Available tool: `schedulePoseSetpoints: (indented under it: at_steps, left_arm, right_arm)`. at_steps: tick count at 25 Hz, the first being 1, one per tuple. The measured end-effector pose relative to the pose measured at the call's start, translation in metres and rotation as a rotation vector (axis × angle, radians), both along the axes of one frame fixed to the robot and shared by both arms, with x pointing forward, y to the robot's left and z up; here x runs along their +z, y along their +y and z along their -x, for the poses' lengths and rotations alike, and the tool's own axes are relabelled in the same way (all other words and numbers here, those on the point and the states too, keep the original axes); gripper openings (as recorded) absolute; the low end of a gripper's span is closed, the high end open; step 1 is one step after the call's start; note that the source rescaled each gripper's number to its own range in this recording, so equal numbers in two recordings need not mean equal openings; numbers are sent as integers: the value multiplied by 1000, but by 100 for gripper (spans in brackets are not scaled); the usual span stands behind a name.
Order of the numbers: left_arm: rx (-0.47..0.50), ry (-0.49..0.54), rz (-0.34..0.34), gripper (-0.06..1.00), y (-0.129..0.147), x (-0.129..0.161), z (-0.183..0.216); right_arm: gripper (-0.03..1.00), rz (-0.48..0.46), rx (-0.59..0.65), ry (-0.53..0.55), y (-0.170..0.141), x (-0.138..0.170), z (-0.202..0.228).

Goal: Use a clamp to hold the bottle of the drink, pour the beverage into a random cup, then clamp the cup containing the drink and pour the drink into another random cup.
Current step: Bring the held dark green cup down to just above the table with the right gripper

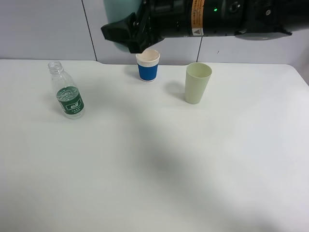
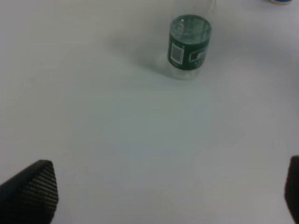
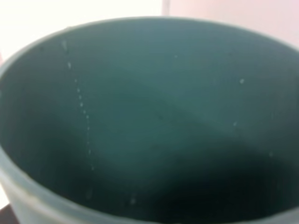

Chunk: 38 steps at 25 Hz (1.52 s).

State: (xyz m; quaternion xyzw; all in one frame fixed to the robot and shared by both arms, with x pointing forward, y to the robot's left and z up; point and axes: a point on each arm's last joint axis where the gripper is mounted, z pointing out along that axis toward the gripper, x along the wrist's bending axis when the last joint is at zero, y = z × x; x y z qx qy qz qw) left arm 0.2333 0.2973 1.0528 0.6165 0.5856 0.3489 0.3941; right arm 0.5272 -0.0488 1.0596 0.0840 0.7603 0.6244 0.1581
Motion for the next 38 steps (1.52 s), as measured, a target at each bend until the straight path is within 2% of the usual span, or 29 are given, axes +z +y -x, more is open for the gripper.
schedulePoseSetpoints:
  at_steps: [3, 7, 12, 18, 24, 31, 38]
  left_arm:
    - [0, 0, 0, 96, 0, 0, 0]
    - [0, 0, 0, 96, 0, 0, 0]
    - [0, 0, 0, 96, 0, 0, 0]
    - [0, 0, 0, 96, 0, 0, 0]
    - [0, 0, 0, 96, 0, 0, 0]
    - [0, 0, 0, 96, 0, 0, 0]
    - [0, 0, 0, 96, 0, 0, 0]
  right_arm:
    - [1, 0, 82, 18, 17, -22, 3]
    - [1, 7, 139, -16, 35, -51, 4]
    - [1, 28, 117, -46, 50, -85, -1]
    - [1, 3, 6, 17, 54, -116, -13]
    - [1, 17, -52, 45, 55, -153, -21]
    - [1, -8, -40, 43, 56, -191, -21]
    - [1, 4, -35, 50, 56, -211, -19]
